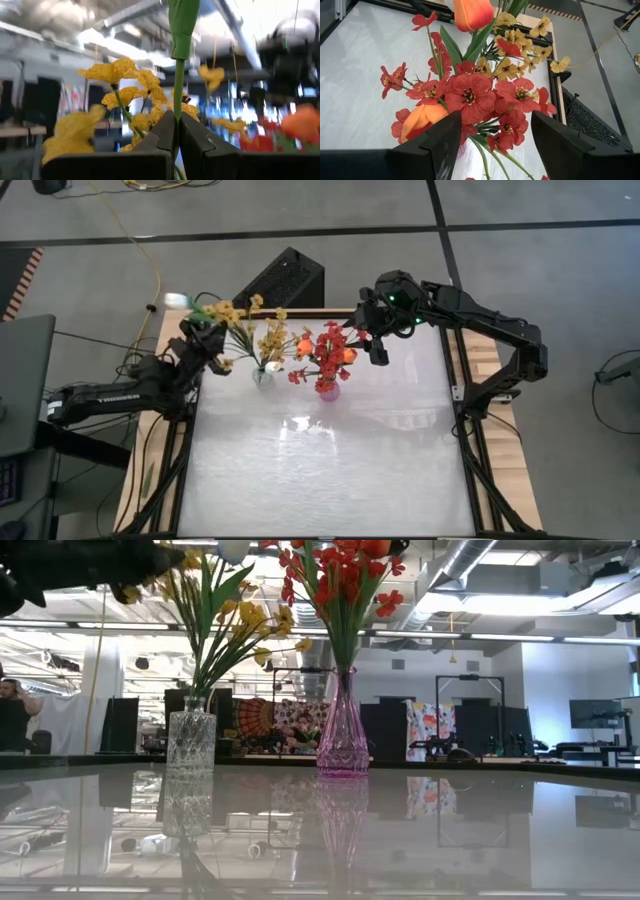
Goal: Sort flowers into vase by color
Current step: Put the white tulip into the transparent vase
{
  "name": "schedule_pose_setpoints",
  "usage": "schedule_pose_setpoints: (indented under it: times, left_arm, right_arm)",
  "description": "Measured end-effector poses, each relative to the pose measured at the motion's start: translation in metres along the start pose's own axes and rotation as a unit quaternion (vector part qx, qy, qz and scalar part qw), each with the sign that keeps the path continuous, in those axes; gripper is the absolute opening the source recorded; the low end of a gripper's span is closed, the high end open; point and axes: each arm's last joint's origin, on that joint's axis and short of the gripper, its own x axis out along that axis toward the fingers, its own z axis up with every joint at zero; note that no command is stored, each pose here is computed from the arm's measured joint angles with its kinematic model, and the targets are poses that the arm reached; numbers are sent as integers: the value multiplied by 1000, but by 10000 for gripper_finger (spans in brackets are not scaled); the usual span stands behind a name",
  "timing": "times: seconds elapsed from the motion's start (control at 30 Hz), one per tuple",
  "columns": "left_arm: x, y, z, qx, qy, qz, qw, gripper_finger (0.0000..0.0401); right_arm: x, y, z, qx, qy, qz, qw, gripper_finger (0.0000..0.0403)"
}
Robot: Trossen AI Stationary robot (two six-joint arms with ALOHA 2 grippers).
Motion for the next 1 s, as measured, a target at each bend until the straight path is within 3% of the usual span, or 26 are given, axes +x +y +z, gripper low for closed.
schedule_pose_setpoints:
  times: [0.2,0.43,0.8,1.0]
  left_arm:
    - [0,-4,-13,-29,71,-30,997,0]
    - [-1,-8,-15,-56,80,-92,991,0]
    - [5,-6,-2,-26,44,-68,996,0]
    - [23,-8,25,33,93,-70,993,0]
  right_arm:
    - [0,0,0,0,0,0,1000,265]
    - [0,0,0,0,0,0,1000,265]
    - [0,0,0,1,1,0,1000,265]
    - [0,1,-2,3,10,5,1000,265]
